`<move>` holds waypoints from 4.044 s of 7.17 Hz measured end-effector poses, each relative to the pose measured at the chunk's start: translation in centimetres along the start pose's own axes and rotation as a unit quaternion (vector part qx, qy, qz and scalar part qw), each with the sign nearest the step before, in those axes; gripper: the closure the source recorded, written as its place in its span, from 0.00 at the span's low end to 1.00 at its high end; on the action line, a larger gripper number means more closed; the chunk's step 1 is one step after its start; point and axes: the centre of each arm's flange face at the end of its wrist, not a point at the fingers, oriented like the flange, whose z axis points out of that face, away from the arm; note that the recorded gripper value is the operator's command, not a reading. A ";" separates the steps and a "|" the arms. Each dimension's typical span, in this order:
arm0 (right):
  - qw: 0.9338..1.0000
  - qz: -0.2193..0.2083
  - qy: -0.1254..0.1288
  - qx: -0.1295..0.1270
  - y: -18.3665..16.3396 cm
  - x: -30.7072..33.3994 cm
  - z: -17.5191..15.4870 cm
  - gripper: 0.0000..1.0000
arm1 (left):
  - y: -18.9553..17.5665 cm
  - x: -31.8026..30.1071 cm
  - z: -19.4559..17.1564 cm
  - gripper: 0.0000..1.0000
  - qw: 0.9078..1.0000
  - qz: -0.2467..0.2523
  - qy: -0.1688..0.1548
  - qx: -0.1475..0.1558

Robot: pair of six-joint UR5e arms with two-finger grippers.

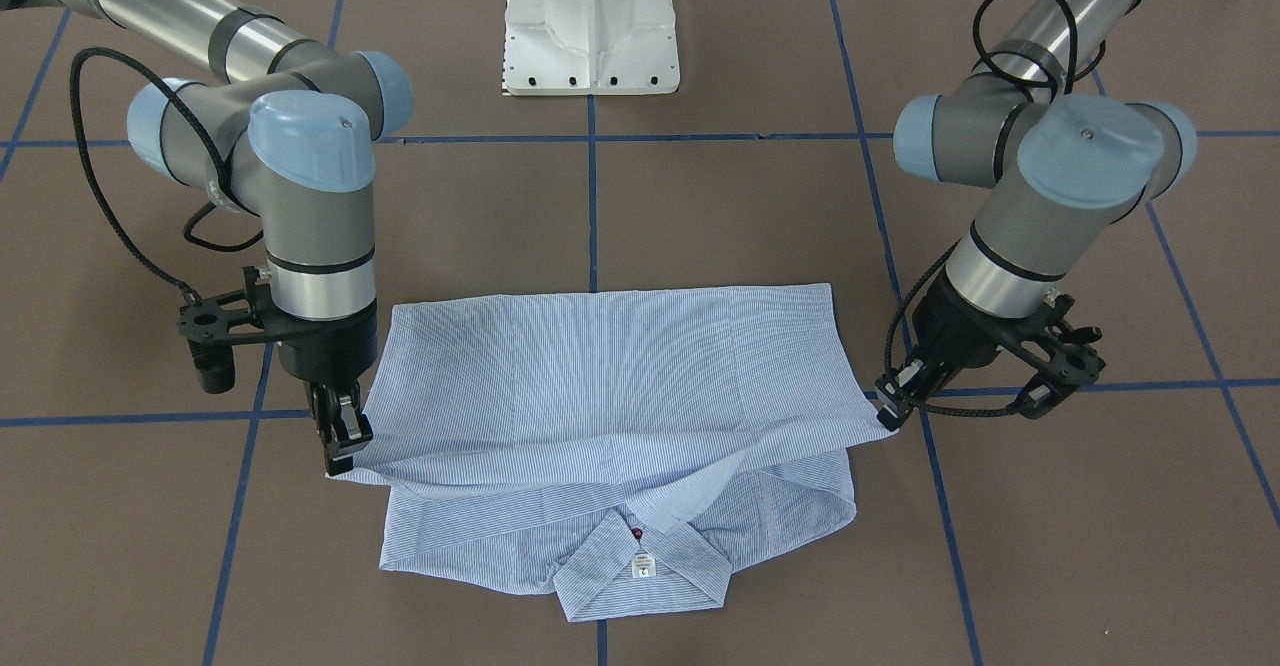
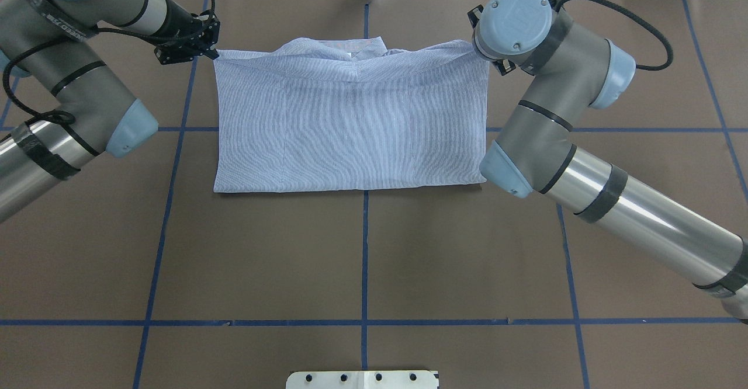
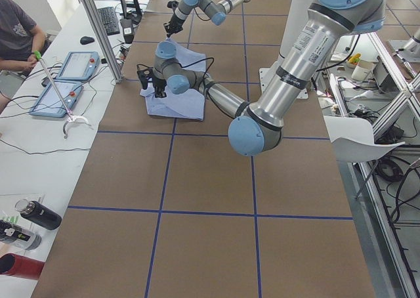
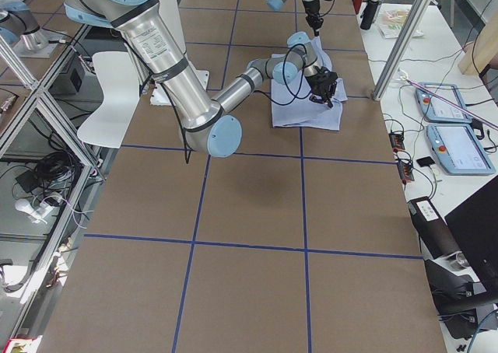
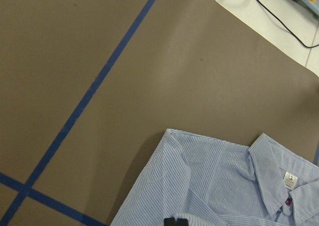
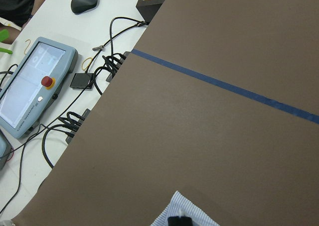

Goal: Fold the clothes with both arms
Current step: 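Lower the hem onto the collar and open both grippers, then move the right gripper to the folded shirt's side edge and grasp it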

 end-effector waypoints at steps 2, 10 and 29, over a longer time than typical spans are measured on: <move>1.000 -0.001 -0.009 0.001 0.1 -0.6 4.0 1.00 | -2.3 -0.1 4.0 1.00 1.000 0.006 0.009 0.020; 0.999 -0.020 -0.003 -0.029 2.0 1.0 7.7 0.43 | -4.4 -0.6 5.3 0.53 0.998 0.040 0.033 0.035; 0.990 -0.001 0.018 -0.138 6.0 17.2 -4.0 0.30 | -5.6 -5.4 1.2 0.53 0.994 0.071 0.062 0.060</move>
